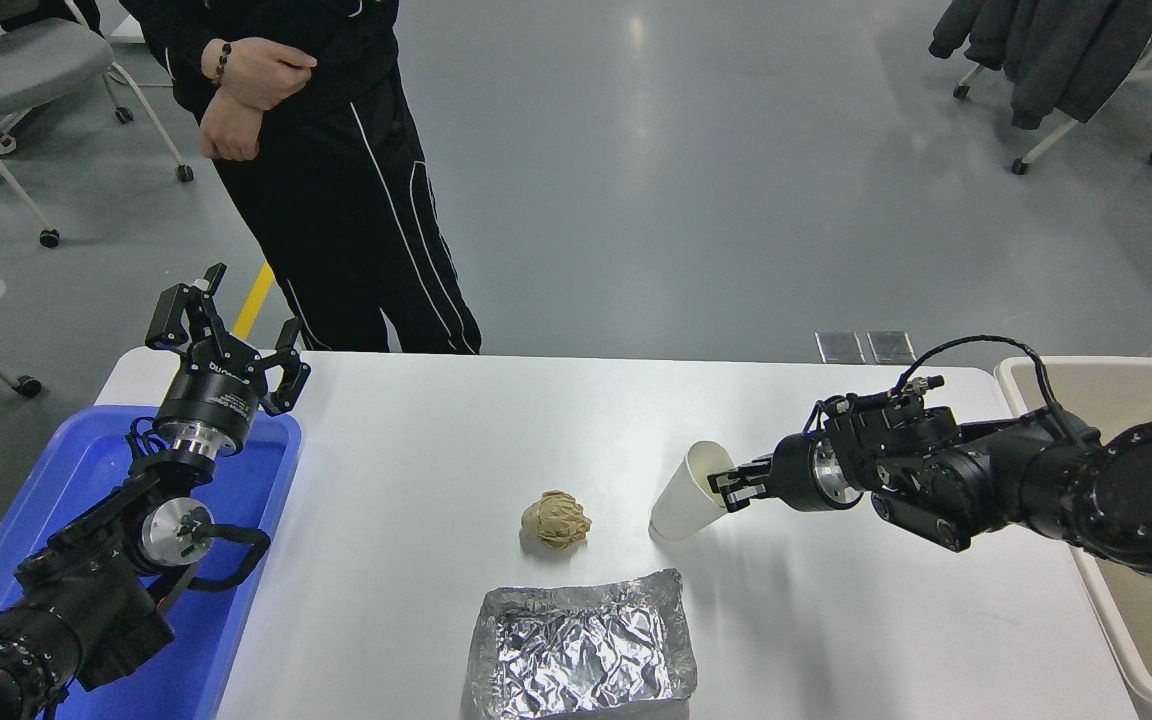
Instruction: Dispose of the paper cup in the dustbin
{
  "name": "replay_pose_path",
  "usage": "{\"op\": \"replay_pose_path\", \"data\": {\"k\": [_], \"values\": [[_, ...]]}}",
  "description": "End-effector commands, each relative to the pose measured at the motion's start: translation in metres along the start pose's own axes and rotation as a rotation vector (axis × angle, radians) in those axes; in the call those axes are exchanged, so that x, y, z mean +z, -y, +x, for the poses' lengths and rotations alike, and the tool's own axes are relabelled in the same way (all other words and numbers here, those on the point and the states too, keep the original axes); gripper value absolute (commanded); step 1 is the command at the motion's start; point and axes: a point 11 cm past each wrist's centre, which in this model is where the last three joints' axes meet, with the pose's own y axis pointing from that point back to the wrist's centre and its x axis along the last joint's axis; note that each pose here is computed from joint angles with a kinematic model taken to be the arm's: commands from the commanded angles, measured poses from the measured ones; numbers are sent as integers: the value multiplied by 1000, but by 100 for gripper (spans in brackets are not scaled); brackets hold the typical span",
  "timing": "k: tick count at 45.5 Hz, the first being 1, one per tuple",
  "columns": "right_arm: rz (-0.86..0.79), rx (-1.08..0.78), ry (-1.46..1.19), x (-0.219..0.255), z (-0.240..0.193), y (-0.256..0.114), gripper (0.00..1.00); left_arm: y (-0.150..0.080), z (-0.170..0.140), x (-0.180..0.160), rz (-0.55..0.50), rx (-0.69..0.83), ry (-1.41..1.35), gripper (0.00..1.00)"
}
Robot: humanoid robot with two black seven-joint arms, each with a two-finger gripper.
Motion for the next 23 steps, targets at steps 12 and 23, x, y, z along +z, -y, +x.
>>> {"op": "replay_pose_path", "data": {"k": [12, 23], "values": [[43, 199, 196, 24, 69, -56, 0, 0, 0, 0, 0, 0, 0, 100], [78, 332, 373, 50, 115, -118, 0, 0, 0, 0, 0, 1, 1, 100]]}}
